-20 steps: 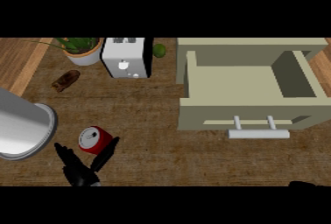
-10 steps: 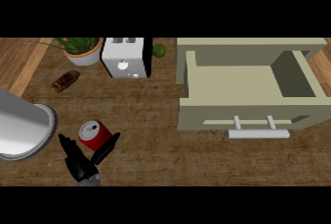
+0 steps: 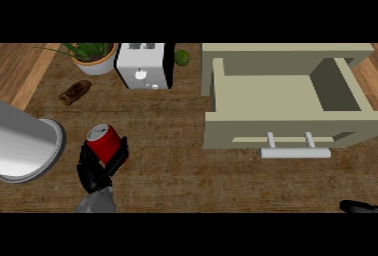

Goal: Pick up the can, place it into the drawer and close the drawer

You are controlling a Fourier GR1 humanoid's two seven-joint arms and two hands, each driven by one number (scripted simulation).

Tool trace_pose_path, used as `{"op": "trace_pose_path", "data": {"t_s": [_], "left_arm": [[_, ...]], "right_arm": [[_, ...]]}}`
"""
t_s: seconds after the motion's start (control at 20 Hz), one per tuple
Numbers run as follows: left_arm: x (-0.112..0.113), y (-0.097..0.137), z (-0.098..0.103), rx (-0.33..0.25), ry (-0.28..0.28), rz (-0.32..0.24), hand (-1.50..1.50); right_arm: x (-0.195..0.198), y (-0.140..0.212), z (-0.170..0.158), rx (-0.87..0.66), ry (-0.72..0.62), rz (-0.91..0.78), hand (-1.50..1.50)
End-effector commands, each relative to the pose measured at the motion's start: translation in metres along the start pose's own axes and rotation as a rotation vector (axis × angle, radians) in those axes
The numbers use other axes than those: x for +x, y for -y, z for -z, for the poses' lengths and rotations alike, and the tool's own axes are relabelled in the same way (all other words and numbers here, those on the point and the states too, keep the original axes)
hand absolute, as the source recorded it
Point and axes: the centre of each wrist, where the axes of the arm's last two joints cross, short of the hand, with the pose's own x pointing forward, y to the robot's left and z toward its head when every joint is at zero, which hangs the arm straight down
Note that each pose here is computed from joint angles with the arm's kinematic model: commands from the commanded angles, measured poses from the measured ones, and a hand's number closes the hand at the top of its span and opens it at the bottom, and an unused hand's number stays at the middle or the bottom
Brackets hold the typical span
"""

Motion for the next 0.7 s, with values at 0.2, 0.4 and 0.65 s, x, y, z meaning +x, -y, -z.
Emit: {"op": "trace_pose_path", "data": {"t_s": [0.2, 0.4, 0.65], "left_arm": [[0.016, 0.013, 0.035, -0.163, 0.05, -0.021, 1.5], [0.02, 0.042, 0.028, -0.578, 0.043, 0.032, 1.5], [0.044, 0.072, 0.044, -0.749, 0.051, -0.059, 1.5]], "right_arm": [[0.011, 0.013, -0.004, 0.007, 0.016, -0.026, -1.5], [0.011, -0.006, 0.007, 0.025, 0.036, 0.004, -1.5], [0.005, -0.003, -0.005, 0.003, 0.024, -0.014, -1.5]]}}
